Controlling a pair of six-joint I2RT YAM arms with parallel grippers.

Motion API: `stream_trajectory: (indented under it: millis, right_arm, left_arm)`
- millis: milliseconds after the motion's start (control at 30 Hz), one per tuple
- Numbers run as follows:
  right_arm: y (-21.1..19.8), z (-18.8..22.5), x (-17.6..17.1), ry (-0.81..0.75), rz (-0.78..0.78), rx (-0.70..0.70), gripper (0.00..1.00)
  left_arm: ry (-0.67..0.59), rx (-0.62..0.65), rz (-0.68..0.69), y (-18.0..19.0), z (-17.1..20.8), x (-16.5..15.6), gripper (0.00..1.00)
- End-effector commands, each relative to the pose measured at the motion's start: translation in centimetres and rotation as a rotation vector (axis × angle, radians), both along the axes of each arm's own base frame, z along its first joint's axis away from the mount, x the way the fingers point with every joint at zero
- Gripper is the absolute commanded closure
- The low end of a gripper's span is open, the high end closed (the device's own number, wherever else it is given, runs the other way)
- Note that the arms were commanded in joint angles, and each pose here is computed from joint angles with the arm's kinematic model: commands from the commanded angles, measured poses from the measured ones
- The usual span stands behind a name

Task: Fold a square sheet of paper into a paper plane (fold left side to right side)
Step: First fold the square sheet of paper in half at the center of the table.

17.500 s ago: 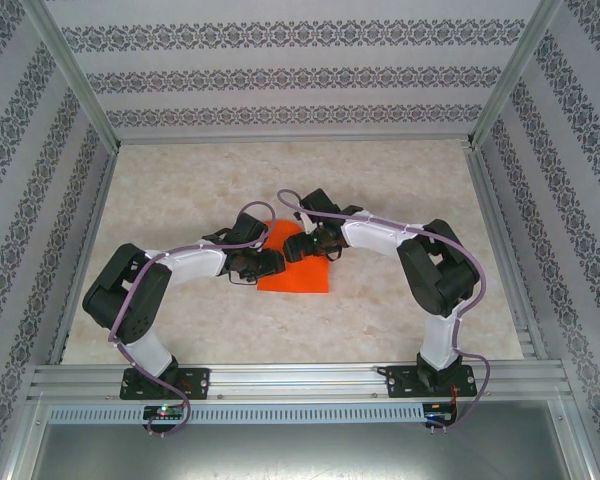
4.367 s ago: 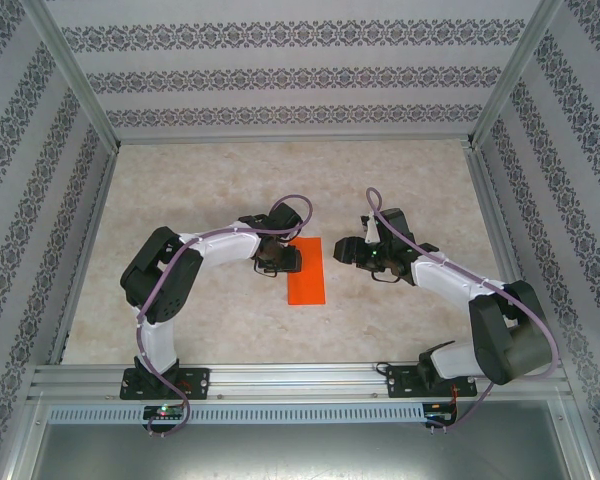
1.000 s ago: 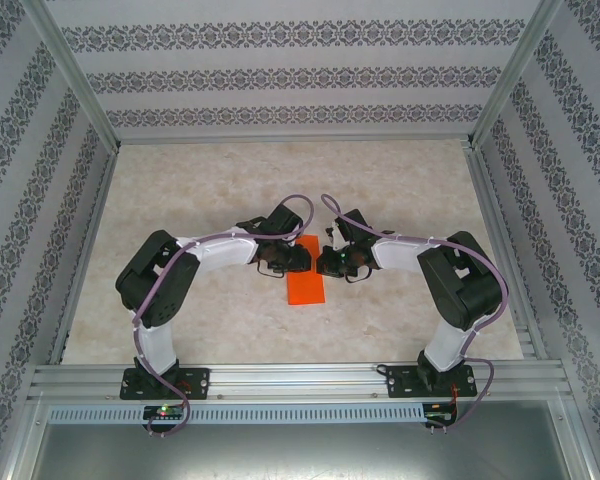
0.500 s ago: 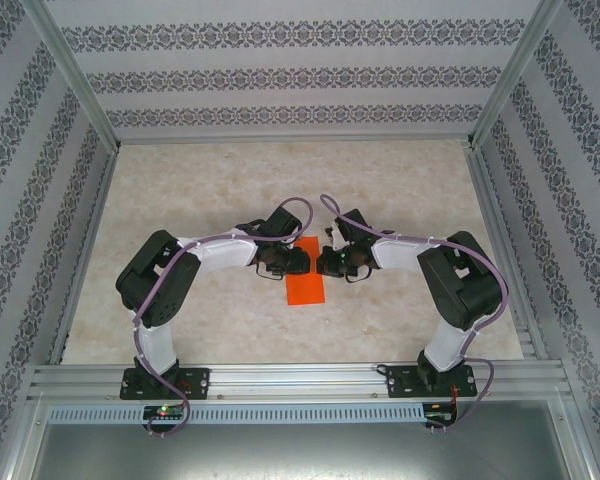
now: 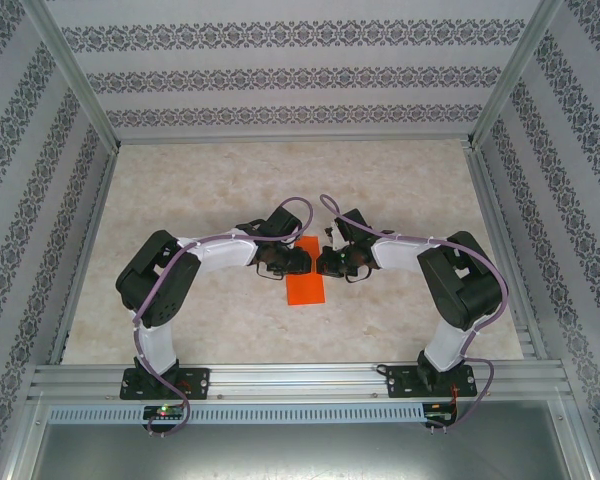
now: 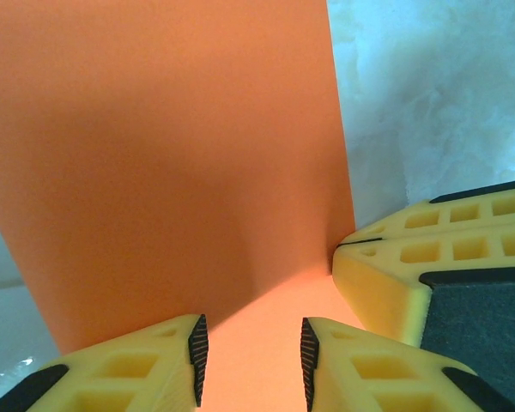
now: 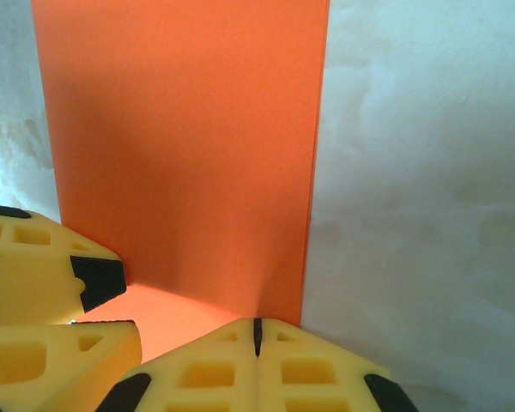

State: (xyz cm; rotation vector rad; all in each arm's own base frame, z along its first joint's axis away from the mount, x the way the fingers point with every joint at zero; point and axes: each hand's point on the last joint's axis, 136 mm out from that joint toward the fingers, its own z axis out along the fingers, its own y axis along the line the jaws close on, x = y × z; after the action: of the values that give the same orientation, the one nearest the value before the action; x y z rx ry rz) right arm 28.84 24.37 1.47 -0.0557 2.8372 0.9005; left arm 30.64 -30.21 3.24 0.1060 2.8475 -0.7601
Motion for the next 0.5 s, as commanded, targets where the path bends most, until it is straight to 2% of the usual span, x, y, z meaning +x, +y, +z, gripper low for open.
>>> stream_trajectory:
  millis: [0, 200, 467]
  right_arm:
    - [-2.0, -2.9, -2.3, 0.085, 0.002, -0.131, 0.95]
    - [-1.9, -2.8, -2.2, 0.085, 0.003, -0.127, 0.95]
    - [-1.7, -2.8, -2.2, 0.086, 0.009, -0.126, 0.95]
  left_arm:
    - [-0.016, -0.041, 0.001, -0.6, 0.9, 0.1, 0.62]
    - [-0.048, -0.047, 0.017, 0.1, 2.5, 0.3, 0.59]
    - [-0.027, -0.024, 0.019, 0.5, 1.5, 0.2, 0.58]
